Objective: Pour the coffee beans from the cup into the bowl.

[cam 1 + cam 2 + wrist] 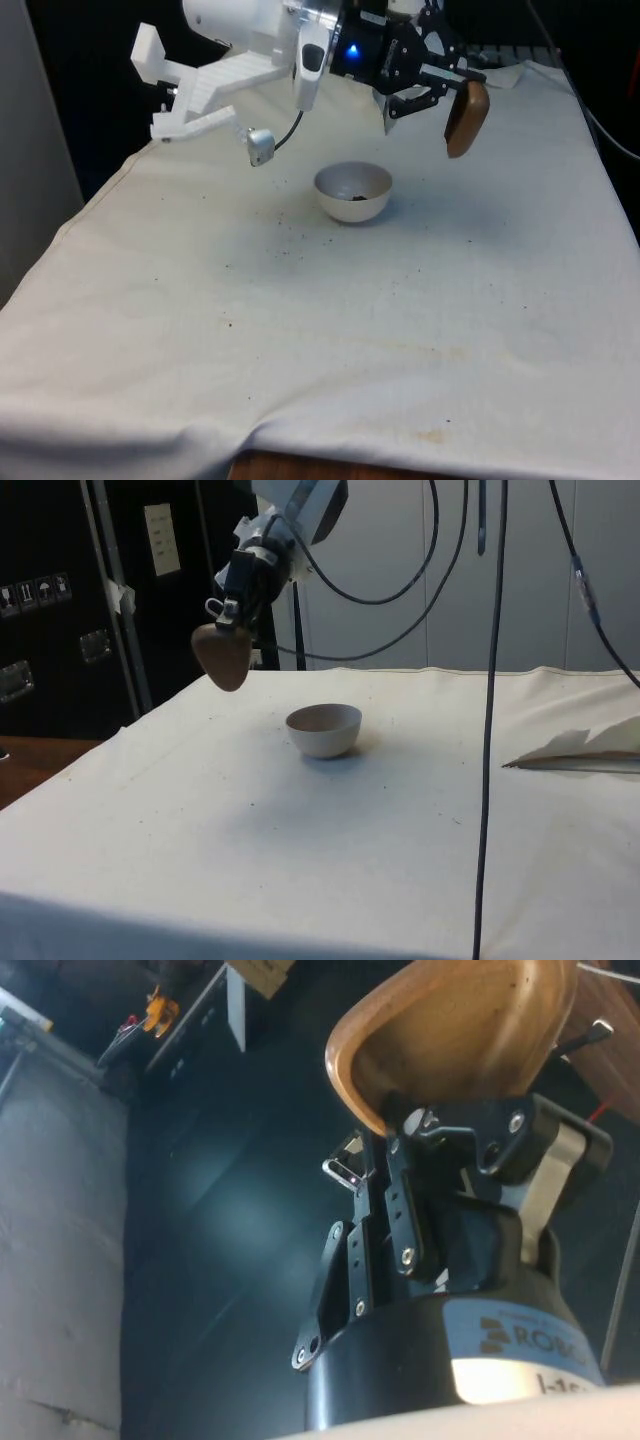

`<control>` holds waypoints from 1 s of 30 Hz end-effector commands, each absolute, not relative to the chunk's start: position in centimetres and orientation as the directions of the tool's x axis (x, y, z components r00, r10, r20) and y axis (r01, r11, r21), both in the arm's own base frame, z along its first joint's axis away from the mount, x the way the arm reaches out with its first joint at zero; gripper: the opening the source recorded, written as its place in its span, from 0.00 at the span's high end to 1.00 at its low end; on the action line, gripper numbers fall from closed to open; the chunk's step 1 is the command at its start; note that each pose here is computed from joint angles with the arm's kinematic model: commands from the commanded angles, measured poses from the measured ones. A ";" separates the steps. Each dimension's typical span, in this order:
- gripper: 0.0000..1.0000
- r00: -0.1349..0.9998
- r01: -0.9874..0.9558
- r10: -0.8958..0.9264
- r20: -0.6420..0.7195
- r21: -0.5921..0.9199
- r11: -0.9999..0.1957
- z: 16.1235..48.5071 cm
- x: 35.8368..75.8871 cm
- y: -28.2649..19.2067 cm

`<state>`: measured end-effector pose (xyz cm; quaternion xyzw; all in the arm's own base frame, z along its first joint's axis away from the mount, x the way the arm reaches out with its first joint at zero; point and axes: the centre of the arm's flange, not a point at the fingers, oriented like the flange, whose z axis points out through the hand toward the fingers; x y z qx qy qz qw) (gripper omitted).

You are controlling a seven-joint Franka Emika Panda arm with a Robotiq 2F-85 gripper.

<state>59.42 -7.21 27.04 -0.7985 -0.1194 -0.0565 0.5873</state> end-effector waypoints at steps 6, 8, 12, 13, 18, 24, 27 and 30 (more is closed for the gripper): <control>1.00 0.966 0.254 0.137 0.220 -0.910 -0.327 27.2 59.5 -7.4; 1.00 0.965 0.257 0.145 0.220 -0.905 -0.340 27.2 59.5 -7.4; 1.00 0.962 0.264 0.153 0.224 -0.905 -0.333 27.0 59.5 -7.5; 1.00 0.963 0.261 0.156 0.219 -0.897 -0.356 27.2 59.6 -7.5; 1.00 0.961 0.270 0.171 0.220 -0.884 -0.382 27.3 59.9 -7.6; 1.00 0.958 0.279 0.184 0.221 -0.871 -0.404 27.3 60.3 -7.4; 1.00 0.955 0.288 0.195 0.224 -0.859 -0.424 27.2 60.5 -7.2; 1.00 0.953 0.294 0.202 0.225 -0.850 -0.438 27.1 60.7 -7.2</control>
